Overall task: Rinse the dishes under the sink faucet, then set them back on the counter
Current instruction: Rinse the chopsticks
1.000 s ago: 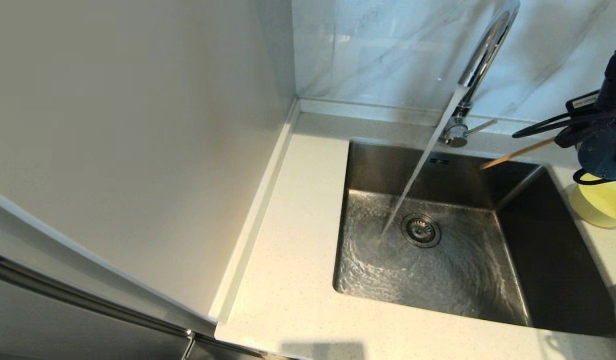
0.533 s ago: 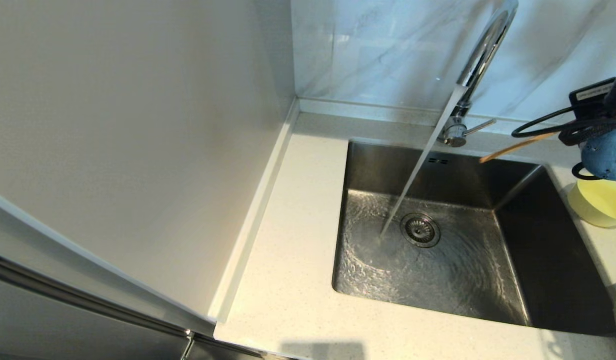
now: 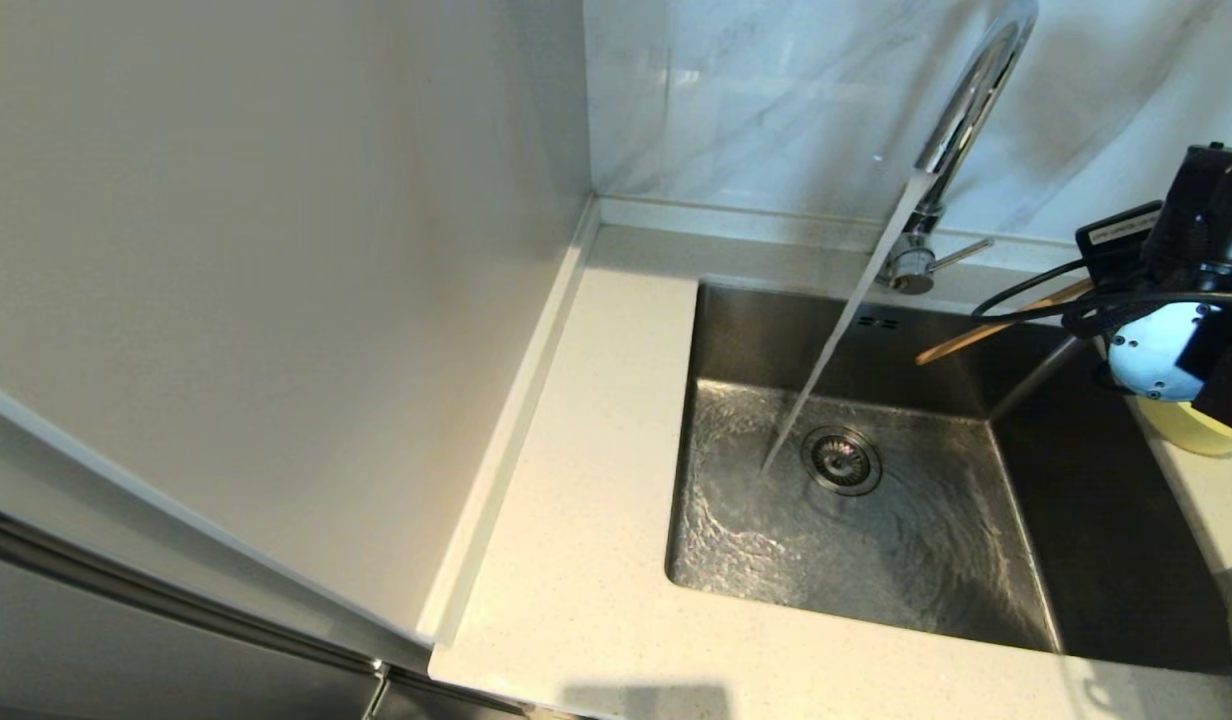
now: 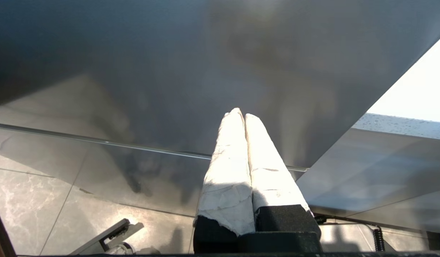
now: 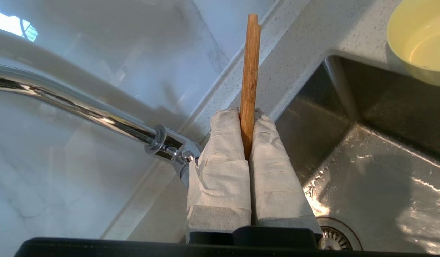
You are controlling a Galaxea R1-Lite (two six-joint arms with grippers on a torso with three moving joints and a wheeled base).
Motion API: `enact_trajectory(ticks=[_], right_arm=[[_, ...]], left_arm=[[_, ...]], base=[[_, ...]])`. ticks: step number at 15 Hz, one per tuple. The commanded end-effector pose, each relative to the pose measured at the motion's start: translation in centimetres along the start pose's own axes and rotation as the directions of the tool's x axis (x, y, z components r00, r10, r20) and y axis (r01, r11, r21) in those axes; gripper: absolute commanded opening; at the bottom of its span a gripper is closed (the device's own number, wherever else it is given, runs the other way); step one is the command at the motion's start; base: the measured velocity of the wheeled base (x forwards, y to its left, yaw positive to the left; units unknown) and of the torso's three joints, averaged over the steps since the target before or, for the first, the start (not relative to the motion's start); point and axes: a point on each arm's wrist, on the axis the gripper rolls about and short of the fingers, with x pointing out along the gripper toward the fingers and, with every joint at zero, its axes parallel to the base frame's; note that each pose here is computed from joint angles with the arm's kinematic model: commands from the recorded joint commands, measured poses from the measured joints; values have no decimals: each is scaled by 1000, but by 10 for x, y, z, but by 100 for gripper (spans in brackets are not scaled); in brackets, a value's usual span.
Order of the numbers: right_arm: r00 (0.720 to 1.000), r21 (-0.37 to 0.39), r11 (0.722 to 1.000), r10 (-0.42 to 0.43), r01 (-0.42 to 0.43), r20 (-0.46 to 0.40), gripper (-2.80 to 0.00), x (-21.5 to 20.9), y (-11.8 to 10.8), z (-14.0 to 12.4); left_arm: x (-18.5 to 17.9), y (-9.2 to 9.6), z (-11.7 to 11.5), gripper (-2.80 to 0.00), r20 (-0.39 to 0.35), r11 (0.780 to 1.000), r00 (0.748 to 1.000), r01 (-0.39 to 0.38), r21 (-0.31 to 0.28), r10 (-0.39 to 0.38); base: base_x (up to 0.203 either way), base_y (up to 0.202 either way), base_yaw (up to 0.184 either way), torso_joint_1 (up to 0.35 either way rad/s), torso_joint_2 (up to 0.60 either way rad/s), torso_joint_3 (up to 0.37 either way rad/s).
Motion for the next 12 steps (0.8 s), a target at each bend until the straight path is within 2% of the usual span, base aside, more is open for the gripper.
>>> enact_trajectory(ticks=[1,6,8,9,10,11,12], right_arm=[[1000,4,1000,2,-2,-9,-280,0,1,-7],[999,60,998,4,0,-54,-280,-11,11,-20],[996,135,990,-38,48,-75,-280,-10,12,-29],[995,202,976,-59,74,-82,-280,-7,15,-34],[995,297,951,-70,90,-77,-280,-4,19,-36],[994,352,930,-85,104,-69,-280,-4,22,-38],[994,348,931,-102,113,-48,-280,-5,22,-43]], left_arm=[[0,0,0,-280,0,1000,1000,0,0,0],[0,0,0,-280,0,1000,1000,0,0,0],[0,0,0,-280,0,1000,1000,0,0,0],[0,0,0,-280,0,1000,1000,0,0,0],[0,0,0,-280,0,1000,1000,0,0,0],[0,0,0,-280,0,1000,1000,0,0,0],[0,0,0,-280,0,1000,1000,0,0,0]], base=[[0,0,0,0,0,0],[0,0,0,0,0,0],[0,0,0,0,0,0],[0,0,0,0,0,0],[0,0,0,0,0,0],[0,0,0,0,0,0],[0,0,0,0,0,0]])
